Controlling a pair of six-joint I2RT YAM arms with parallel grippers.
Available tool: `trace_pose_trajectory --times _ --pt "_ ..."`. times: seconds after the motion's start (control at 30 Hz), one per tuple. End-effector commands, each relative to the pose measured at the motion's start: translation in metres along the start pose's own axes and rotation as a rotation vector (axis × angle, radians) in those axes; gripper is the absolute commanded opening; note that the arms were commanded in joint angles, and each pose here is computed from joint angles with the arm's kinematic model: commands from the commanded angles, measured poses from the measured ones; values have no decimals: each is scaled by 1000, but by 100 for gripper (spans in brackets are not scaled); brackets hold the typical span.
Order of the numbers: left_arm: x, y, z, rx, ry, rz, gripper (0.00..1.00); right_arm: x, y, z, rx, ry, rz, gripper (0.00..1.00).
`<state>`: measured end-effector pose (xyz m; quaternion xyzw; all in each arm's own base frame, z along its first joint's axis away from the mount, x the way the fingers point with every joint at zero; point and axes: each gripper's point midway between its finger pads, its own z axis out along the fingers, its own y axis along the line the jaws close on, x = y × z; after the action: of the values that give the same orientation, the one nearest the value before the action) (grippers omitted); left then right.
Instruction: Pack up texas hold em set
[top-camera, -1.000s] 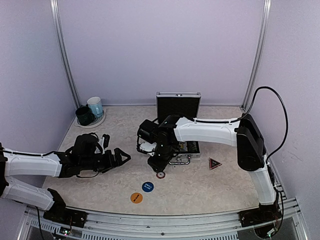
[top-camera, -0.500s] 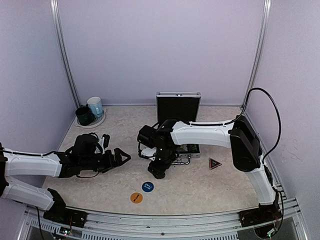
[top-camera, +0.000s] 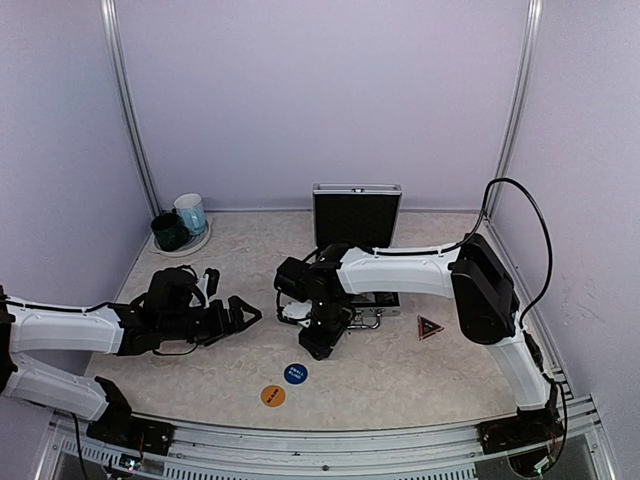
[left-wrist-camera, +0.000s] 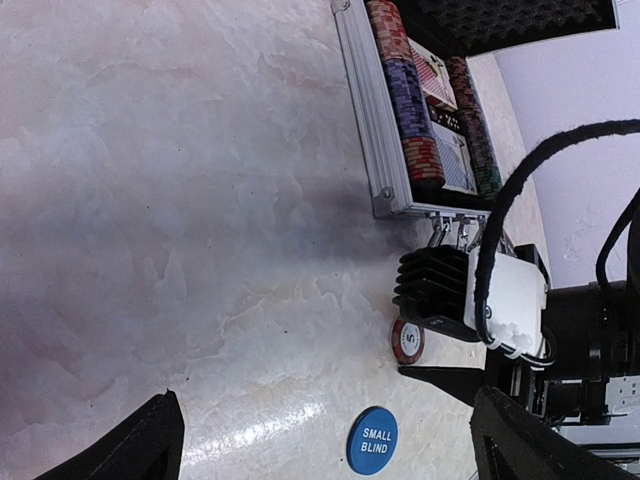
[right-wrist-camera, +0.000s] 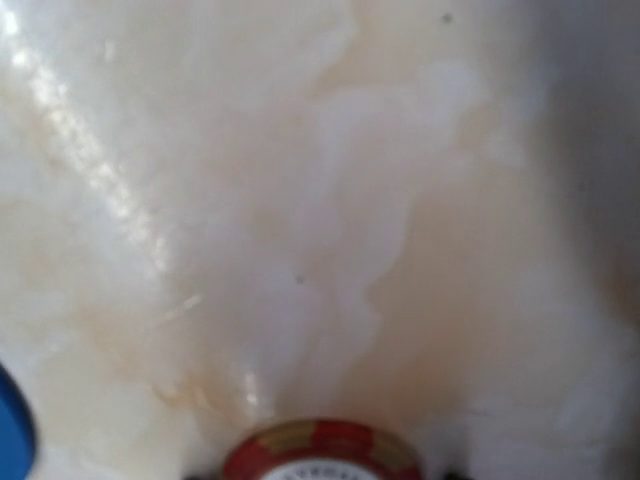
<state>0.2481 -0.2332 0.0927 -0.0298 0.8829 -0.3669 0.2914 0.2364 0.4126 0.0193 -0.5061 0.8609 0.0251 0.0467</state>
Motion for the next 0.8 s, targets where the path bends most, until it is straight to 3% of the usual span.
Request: trace_pose_trajectory --times 0.0,0.17,0.33,0.77 --pt "-3 -7 0 16 -4 22 99 13 7 19 -29 71 -16 50" --pt "-3 -6 -1 15 -4 23 99 16 7 25 -32 87 -17 49" --pt "-2 -6 -1 14 -4 23 99 13 6 23 -27 79 -17 42" --pt "2 -3 0 11 8 17 99 -14 3 -17 -10 -61 1 37"
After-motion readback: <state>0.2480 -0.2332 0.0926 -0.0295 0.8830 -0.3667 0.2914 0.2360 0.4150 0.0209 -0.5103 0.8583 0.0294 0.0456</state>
